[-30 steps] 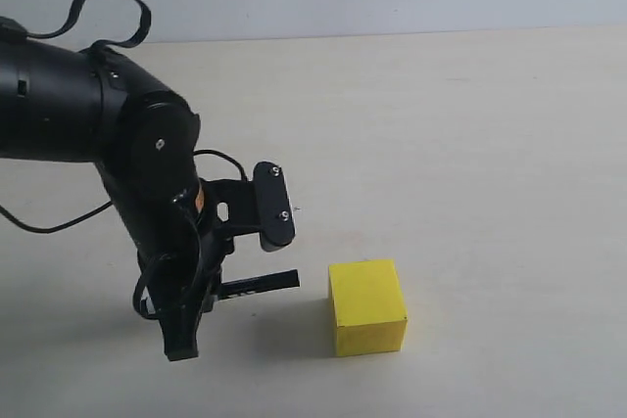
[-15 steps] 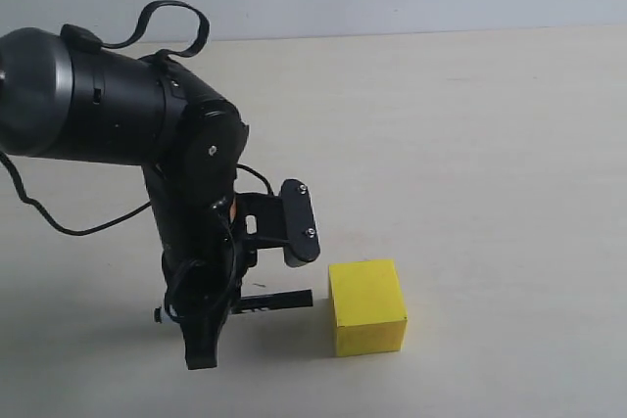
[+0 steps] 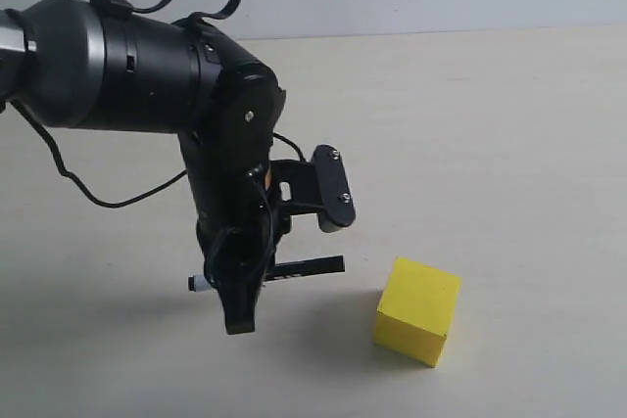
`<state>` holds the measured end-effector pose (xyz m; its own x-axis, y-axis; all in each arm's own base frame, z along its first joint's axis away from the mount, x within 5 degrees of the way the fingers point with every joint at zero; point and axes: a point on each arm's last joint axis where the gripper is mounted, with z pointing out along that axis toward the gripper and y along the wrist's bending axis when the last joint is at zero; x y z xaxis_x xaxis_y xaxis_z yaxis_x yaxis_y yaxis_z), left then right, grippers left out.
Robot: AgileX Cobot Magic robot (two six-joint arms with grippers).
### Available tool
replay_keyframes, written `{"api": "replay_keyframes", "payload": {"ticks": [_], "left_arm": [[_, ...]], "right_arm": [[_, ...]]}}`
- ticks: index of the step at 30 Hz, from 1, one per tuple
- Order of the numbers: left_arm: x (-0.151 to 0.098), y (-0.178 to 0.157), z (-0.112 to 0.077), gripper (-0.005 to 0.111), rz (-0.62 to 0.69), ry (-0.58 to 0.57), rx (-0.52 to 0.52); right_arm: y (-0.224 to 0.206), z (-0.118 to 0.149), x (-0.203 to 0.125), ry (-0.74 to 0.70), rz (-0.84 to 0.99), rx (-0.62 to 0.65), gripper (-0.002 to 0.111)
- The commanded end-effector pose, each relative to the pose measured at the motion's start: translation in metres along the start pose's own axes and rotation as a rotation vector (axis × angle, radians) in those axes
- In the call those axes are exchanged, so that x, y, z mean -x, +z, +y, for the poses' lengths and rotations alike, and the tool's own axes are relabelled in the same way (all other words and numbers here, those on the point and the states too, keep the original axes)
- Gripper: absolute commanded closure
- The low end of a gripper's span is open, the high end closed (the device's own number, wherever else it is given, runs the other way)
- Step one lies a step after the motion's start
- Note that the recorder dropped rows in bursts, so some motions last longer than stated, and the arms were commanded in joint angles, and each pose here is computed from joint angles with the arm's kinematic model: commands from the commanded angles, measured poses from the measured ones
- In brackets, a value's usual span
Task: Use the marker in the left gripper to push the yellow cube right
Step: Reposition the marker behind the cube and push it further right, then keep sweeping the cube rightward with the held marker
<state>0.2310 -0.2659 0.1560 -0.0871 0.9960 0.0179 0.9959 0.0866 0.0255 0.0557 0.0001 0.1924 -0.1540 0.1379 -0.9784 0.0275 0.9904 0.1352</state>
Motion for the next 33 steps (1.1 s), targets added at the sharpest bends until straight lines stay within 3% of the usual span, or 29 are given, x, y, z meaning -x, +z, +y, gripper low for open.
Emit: {"api": "replay_keyframes", "payload": {"ticks": [1, 7, 16, 26, 33], "left_arm": [[-0.005, 0.0, 0.0, 0.107, 0.049, -0.019, -0.029], [0.012, -0.001, -0.016, 0.107, 0.005, 0.05, 0.001], [0.036, -0.001, -0.058, 0.107, -0.005, 0.185, 0.003], [0.02, 0.005, -0.037, 0.107, 0.069, 0.09, -0.023], [0.026, 0.002, -0.031, 0.107, 0.042, 0.123, 0.026]], "right_arm": [[0.0, 0.0, -0.001, -0.006, -0.007, -0.004, 0.108], [0.0, 0.0, -0.001, -0.006, -0.007, -0.004, 0.108], [0.0, 0.0, -0.001, -0.006, -0.007, -0.004, 0.108], [0.0, 0.0, -0.001, -0.006, -0.007, -0.004, 0.108], [0.0, 0.0, -0.001, -0.006, -0.01, -0.003, 0.108]]}}
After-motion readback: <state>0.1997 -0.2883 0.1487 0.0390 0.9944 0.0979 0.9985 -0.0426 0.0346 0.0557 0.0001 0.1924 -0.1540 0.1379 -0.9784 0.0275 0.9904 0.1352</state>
